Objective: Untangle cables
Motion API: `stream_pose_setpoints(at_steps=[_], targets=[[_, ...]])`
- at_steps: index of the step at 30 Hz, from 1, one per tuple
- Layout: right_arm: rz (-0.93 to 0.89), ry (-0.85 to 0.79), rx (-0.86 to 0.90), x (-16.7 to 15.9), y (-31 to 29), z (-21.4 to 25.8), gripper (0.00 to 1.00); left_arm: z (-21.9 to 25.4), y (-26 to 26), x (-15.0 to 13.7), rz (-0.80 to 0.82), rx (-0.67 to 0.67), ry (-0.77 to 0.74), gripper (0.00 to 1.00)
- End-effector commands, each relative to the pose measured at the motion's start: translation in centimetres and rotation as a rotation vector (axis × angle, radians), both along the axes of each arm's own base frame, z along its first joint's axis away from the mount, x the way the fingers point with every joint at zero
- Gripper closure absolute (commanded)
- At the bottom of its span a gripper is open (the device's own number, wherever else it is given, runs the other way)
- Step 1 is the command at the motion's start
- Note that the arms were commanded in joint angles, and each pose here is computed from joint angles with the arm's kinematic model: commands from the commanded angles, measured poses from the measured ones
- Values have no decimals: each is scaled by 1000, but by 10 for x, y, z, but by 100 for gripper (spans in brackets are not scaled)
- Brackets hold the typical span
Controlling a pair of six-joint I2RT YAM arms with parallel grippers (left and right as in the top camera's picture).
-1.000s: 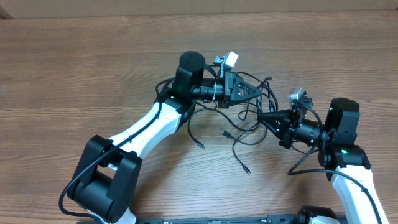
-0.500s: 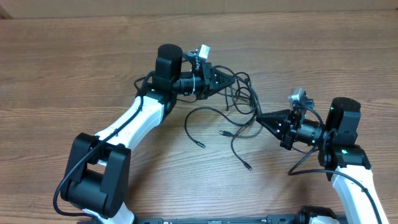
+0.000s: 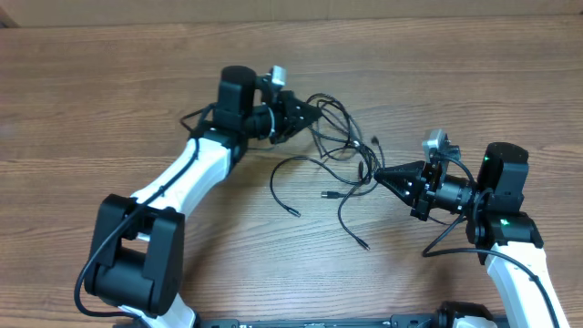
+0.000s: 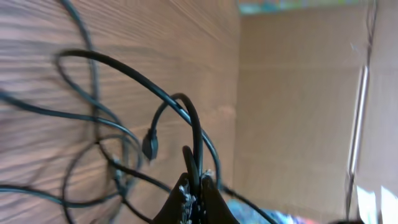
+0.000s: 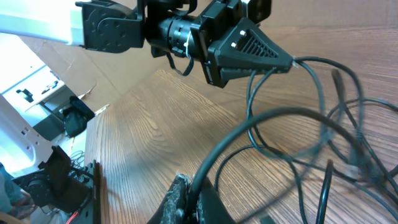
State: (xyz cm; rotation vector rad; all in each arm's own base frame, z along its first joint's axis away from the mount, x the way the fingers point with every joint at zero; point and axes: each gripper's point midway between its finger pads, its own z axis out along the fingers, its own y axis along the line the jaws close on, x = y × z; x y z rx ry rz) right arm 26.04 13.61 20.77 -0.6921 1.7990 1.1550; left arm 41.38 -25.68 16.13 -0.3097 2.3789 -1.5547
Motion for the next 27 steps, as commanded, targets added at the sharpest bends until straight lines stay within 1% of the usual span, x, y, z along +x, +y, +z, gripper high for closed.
stream_pose_setpoints(at_steps=[1, 5, 7, 8, 9, 10, 11, 12, 13, 14, 15, 17, 21, 24, 27], targets=[[26, -14, 13, -3, 3, 4, 96, 14, 20, 14, 57, 25, -66, 96], [-2, -5, -4, 1, 0, 1, 96, 24, 16, 7, -10, -30, -82, 96], [-29, 2, -21, 5, -2, -2, 96, 35, 10, 2, -76, -60, -148, 96], [-43, 10, -27, 6, -3, -4, 96, 44, 7, -2, -126, -81, -207, 96], [-70, 34, -32, 10, -5, -6, 88, 57, 2, -8, -194, -115, -287, 96], [-85, 47, -35, 11, -6, -8, 79, 64, 0, -12, -225, -132, -321, 96], [-112, 69, -40, 15, -9, -10, 67, 73, -3, -17, -272, -160, -370, 96], [-145, 96, -45, 18, -12, -13, 53, 84, -5, -24, -327, -192, -426, 96], [-174, 118, -49, 21, -14, -15, 26, 95, -7, -32, -381, -221, -486, 96], [-200, 136, -54, 24, -17, -18, 4, 103, -8, -39, -426, -245, -532, 96], [-226, 155, -57, 27, -19, -19, 0, 113, -8, -45, -467, -269, -572, 96], [-243, 174, -54, 28, -21, -21, 0, 132, -9, -54, -507, -293, -665, 96], [-243, 177, -53, 28, -21, -21, 0, 173, -8, -71, -545, -307, -924, 96], [-250, 197, -42, 28, -21, -21, 0, 193, 1, -77, -527, -307, -1003, 96], [-259, 220, -28, 29, -21, -20, 0, 204, 7, -76, -493, -305, -1006, 96]])
